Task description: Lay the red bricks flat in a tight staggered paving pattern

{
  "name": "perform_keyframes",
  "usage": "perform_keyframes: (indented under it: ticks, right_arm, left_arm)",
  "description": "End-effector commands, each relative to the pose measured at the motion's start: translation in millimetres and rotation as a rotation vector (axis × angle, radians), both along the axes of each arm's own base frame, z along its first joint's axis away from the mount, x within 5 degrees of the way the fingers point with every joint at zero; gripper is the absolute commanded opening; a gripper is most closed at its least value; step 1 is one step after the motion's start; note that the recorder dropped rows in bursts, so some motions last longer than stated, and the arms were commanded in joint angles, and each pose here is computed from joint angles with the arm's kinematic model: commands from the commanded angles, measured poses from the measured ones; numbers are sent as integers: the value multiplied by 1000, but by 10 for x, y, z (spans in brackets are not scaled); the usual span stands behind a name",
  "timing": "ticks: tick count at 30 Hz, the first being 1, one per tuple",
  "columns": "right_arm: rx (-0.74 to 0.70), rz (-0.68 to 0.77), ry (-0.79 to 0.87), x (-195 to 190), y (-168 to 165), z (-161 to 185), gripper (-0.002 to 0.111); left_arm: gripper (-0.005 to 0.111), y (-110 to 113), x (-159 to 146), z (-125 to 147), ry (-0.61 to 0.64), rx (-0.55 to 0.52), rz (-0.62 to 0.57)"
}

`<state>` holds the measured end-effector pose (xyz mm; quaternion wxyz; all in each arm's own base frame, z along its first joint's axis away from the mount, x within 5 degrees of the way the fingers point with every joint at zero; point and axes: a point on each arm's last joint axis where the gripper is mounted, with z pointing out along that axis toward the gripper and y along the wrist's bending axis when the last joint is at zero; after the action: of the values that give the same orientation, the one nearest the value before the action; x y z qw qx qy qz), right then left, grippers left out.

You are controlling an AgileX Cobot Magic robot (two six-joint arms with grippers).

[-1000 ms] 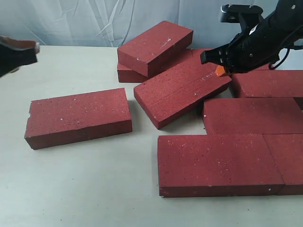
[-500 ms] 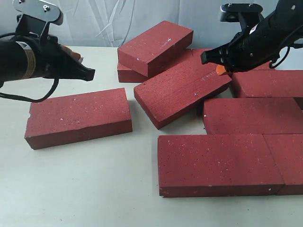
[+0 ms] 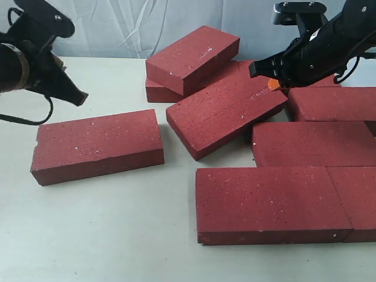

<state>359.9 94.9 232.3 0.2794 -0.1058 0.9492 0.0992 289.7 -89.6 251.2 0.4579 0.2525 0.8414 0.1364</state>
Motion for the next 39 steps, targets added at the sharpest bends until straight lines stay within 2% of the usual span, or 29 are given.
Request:
perform_keyframes:
  ticks: [1, 2, 3, 5, 6, 8, 9, 13, 18, 19, 21, 26, 31, 35, 39]
  right_arm:
    - [-10, 2, -9, 5, -24, 6, -1]
    - [-10, 2, -9, 5, -24, 6, -1]
    - [-5, 0, -8, 5, -22, 7, -1]
    - [-6, 0, -6, 3, -22, 6, -1]
    - [-3, -1, -5, 3, -21, 6, -1]
    - [-1, -1, -3, 1, -20, 5, -1]
    - [1, -1, 3, -4, -18, 3, -1]
    - [-1, 2, 16, -14, -18, -3, -1]
    - [-2, 3, 22, -18, -18, -6, -1]
    - [-1, 2, 17, -15, -18, -4, -1]
    - [-1, 1, 15, -13, -18, -3, -1]
    - [-4, 3, 15, -13, -19, -3, -1]
    - [-2, 0, 2, -3, -20, 3, -1]
    - [2, -8, -31, 23, -20, 19, -1]
    - [-23, 0, -70, 50, -35, 34, -1]
  left_arm:
    - [0, -36, -79, -37, 265, -159, 149]
    - [0, -64, -91, -7, 337, -148, 130]
    - [0, -160, -104, 77, 424, -224, 100]
    - [0, -304, -72, 248, 436, -354, 27]
    - [0, -351, -57, 284, 448, -376, -9]
    - [0, -384, -5, 160, 504, -355, -8]
    - [0, -379, 26, 64, 532, -311, -2]
    - [0, -400, 168, -436, 679, -206, 45]
    - [0, -471, 329, -775, 673, -210, 39]
    - [0, -461, 340, -871, 693, -175, 36]
    - [0, -429, 365, -968, 705, -131, 41]
    - [0, -232, 476, -1107, 703, -127, 112]
    - [0, 69, 598, -1104, 661, -162, 183]
    - [0, 97, 624, -1041, 640, -174, 189]
    - [0, 63, 645, -812, 606, -222, 196]
